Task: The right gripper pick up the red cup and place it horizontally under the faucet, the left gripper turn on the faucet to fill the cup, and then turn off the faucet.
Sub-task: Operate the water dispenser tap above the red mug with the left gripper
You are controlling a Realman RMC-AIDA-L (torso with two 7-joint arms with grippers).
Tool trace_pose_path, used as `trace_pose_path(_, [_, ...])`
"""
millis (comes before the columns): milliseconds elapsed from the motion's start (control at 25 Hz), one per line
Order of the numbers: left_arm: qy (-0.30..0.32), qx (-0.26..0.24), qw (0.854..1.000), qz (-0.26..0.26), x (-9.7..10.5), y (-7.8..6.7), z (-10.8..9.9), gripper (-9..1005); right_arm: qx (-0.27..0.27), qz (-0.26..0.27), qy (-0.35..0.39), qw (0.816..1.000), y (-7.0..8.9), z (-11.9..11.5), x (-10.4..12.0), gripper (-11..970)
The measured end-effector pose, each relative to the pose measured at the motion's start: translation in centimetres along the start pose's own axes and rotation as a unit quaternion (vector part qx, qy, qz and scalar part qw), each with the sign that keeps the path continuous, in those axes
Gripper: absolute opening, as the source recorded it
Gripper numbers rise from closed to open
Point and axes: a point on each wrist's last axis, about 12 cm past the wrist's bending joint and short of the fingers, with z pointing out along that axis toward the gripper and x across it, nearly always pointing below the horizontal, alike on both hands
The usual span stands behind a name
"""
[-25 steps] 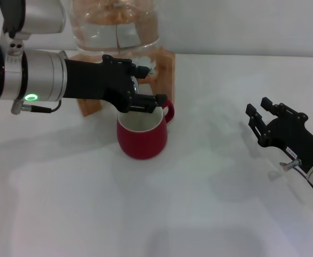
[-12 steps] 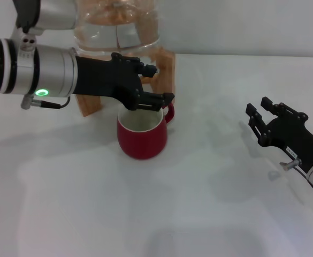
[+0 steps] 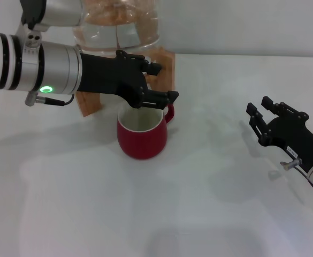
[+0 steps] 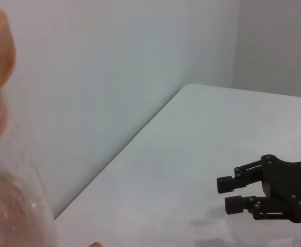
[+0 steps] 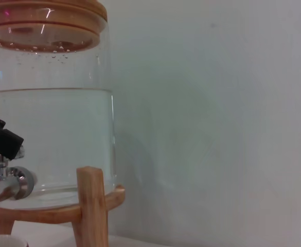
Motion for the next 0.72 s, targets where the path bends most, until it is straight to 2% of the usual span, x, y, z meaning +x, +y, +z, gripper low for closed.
trace_pose_path(720, [-0.001,-0.013,1.0,-0.005,0.28,0.3,-0.46,759,-0.001,0.0,0.0,1.0,0.07,-0.03,0.01,363])
